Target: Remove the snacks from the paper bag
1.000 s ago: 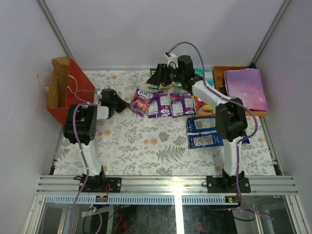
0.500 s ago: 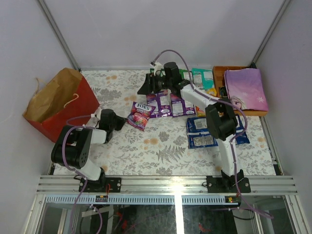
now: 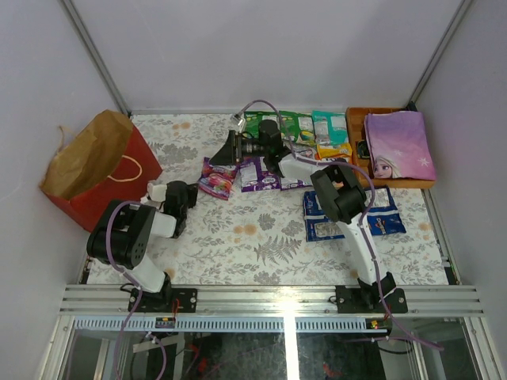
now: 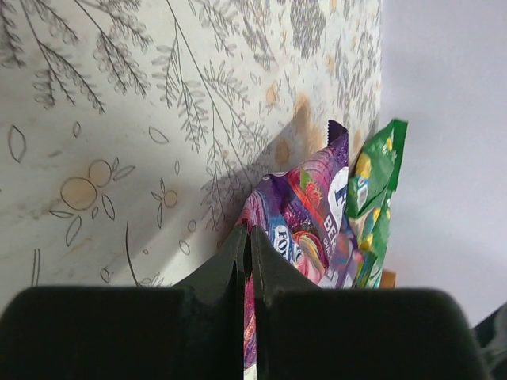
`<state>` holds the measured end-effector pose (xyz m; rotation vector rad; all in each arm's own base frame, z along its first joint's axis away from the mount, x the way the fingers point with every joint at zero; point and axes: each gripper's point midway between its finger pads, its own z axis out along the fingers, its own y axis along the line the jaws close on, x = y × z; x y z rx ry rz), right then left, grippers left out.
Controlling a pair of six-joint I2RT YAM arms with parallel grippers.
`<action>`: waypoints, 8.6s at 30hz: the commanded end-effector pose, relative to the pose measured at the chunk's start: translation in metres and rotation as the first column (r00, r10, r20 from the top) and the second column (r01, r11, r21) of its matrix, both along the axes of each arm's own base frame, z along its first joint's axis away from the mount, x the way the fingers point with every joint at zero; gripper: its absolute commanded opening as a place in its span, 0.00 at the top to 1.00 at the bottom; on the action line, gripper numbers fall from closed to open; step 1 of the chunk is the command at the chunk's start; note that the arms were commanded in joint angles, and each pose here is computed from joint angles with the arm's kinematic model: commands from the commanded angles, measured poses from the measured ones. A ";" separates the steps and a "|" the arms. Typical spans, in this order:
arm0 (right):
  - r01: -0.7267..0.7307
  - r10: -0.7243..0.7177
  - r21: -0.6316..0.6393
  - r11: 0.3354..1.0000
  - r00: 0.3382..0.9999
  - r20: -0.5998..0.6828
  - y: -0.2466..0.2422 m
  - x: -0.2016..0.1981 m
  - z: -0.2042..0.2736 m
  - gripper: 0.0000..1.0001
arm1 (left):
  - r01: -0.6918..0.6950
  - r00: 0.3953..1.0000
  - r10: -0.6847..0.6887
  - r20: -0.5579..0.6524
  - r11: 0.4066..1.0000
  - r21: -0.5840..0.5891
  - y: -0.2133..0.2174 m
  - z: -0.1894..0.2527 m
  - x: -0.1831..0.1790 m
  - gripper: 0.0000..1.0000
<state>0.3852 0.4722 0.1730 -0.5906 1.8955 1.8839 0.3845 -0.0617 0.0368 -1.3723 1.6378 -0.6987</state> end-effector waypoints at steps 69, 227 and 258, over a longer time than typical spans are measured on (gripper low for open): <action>0.205 -0.191 -0.068 0.977 0.967 0.169 -0.045 0.049 0.083 0.28 | 0.228 0.904 -0.065 -0.423 0.910 0.347 0.006 0.121 -0.095 0.00; 0.536 -0.270 -0.299 0.789 0.741 0.615 -0.102 0.080 0.072 0.93 | 0.505 0.854 -0.322 -0.409 0.323 0.800 0.065 0.280 0.092 1.00; 0.561 -0.252 -0.350 0.750 0.732 0.632 -0.118 0.085 0.065 0.82 | 0.366 0.752 -0.624 -0.211 0.130 0.921 -0.052 0.294 0.226 0.88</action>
